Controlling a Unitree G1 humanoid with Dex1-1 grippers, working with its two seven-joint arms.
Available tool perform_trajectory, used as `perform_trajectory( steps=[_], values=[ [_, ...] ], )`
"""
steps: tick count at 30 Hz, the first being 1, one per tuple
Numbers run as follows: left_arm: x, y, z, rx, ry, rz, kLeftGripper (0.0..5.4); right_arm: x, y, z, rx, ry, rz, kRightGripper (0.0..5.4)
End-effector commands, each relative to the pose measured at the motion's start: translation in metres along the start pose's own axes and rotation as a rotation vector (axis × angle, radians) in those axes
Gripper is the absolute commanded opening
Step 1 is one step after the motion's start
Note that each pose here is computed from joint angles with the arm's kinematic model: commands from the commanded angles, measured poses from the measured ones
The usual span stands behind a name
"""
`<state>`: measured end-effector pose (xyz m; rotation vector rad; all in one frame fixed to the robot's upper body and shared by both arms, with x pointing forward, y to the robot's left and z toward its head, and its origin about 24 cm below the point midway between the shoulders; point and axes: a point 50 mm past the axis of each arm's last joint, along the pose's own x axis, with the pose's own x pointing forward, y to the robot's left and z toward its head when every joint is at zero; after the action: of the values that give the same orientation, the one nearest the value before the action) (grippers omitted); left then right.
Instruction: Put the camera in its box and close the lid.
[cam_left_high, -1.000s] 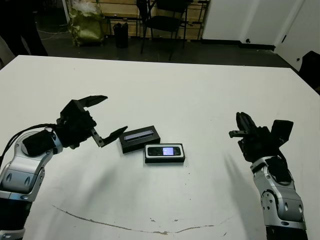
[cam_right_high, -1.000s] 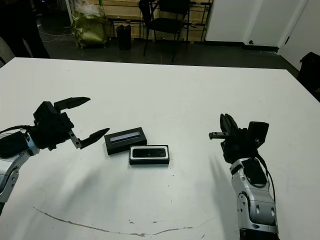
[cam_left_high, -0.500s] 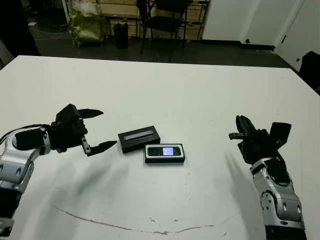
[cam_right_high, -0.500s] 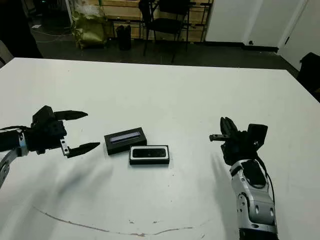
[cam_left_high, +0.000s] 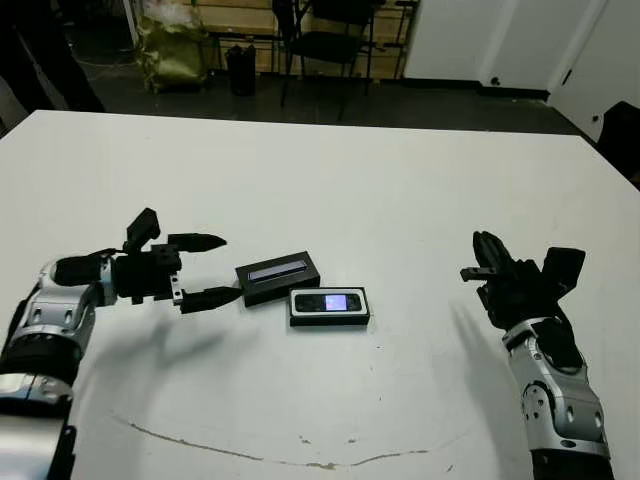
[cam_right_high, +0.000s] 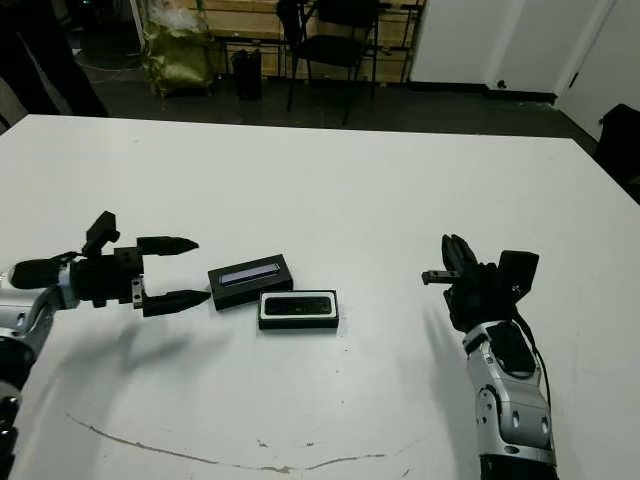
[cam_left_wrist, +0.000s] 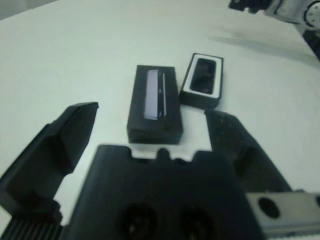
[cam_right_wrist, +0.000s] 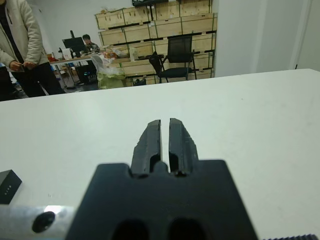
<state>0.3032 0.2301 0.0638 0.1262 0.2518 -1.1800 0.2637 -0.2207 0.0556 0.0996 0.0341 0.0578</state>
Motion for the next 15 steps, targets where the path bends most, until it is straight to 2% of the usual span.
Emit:
perform_trajectory(
  steps=[1,10,15],
  values=[
    [0.0035,-0.0023,-0.0039,0.003,-0.009,-0.008,5.37,0.0003,-0.003,0.0016,0.002,0.009,-0.014,0.0],
    [0.0038,-0.0083,-0.0091,-0.007,0.032,0.005,5.37,0.0009,-0.0053,-0.0004,-0.002,0.01,-0.009,0.0],
    [0.0004,-0.0122,-0.0133,0.033,0.006,0.012,5.37,0.0008,-0.0054,-0.0002,-0.008,0.014,-0.015,0.0]
  ],
)
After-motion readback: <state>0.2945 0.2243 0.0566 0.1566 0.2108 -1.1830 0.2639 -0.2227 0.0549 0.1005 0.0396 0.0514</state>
